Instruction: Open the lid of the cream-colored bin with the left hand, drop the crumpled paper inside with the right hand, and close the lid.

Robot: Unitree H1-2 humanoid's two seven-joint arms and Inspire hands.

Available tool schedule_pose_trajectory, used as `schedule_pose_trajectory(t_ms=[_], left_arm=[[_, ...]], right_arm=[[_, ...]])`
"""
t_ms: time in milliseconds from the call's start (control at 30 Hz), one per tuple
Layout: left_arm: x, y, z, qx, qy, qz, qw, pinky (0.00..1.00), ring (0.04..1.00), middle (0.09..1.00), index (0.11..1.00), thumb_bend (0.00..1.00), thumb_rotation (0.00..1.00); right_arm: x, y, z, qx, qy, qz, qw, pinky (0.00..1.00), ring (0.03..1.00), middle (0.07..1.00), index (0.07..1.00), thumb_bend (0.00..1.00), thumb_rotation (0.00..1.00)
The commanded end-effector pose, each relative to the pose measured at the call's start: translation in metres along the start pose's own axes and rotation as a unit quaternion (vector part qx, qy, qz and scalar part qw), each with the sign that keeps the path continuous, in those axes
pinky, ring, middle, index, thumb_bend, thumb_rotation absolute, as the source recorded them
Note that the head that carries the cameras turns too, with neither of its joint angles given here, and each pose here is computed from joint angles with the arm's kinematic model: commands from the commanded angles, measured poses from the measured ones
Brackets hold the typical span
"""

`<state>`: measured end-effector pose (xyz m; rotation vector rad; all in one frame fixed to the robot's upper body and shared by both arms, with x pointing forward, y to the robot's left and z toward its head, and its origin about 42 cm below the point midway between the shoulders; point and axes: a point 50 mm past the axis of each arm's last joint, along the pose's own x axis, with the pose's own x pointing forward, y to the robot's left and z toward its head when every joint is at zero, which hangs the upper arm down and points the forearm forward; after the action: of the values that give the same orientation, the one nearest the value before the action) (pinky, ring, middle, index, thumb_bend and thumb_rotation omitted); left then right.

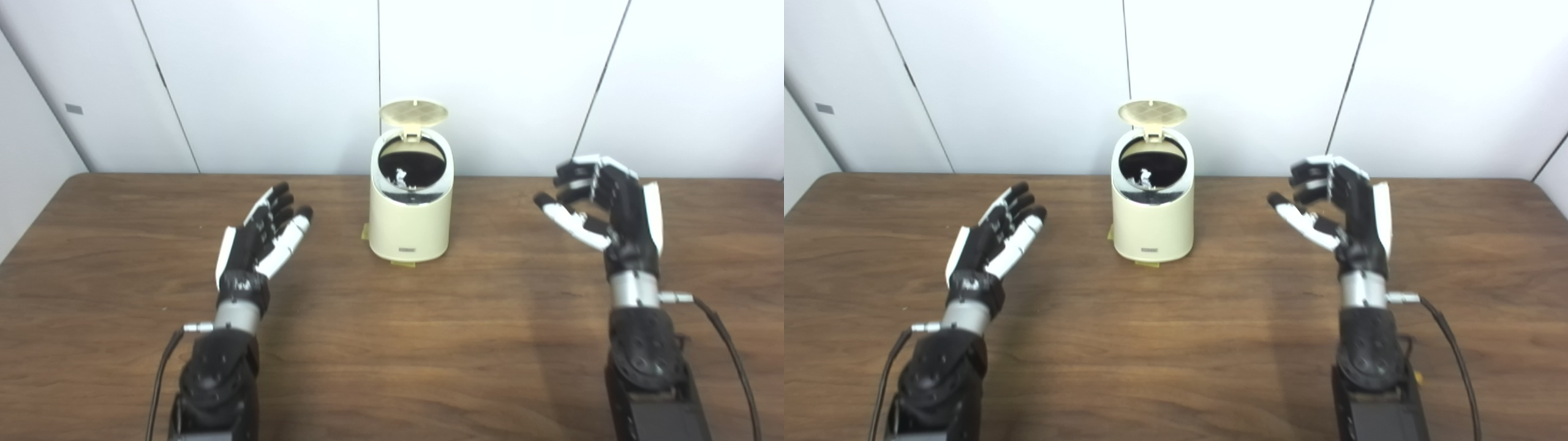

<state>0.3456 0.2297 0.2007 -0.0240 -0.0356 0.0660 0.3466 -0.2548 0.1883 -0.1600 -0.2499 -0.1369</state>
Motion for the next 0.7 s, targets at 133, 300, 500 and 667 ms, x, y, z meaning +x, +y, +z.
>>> schedule_pose_trajectory(t_ms=[133,300,500,667], left_arm=[[0.045,-0.020,0.038,-0.008,-0.035,-0.060,0.998,0.94,0.944,0.954,0.964,0.51,0.49],[0.073,-0.035,0.057,0.015,-0.046,-0.104,0.993,0.99,0.986,0.998,0.997,0.52,0.65],[0.106,-0.055,0.086,0.032,-0.060,-0.128,0.990,0.98,0.999,1.000,0.981,0.58,0.69],[0.128,-0.069,0.112,0.044,-0.075,-0.141,0.986,0.98,0.996,0.997,0.950,0.56,0.78]], right_arm=[[-0.013,-0.005,0.007,0.065,0.038,0.083,0.994,0.84,0.884,0.888,0.892,0.65,0.81],[-0.031,0.005,0.001,0.058,0.053,0.100,0.992,0.95,0.940,0.927,0.929,0.66,0.97],[-0.042,0.009,-0.010,0.100,0.063,0.090,0.989,1.00,0.999,0.986,0.983,0.64,1.00],[-0.048,0.011,-0.018,0.111,0.065,0.086,0.988,1.00,0.997,0.982,0.982,0.65,1.00]])
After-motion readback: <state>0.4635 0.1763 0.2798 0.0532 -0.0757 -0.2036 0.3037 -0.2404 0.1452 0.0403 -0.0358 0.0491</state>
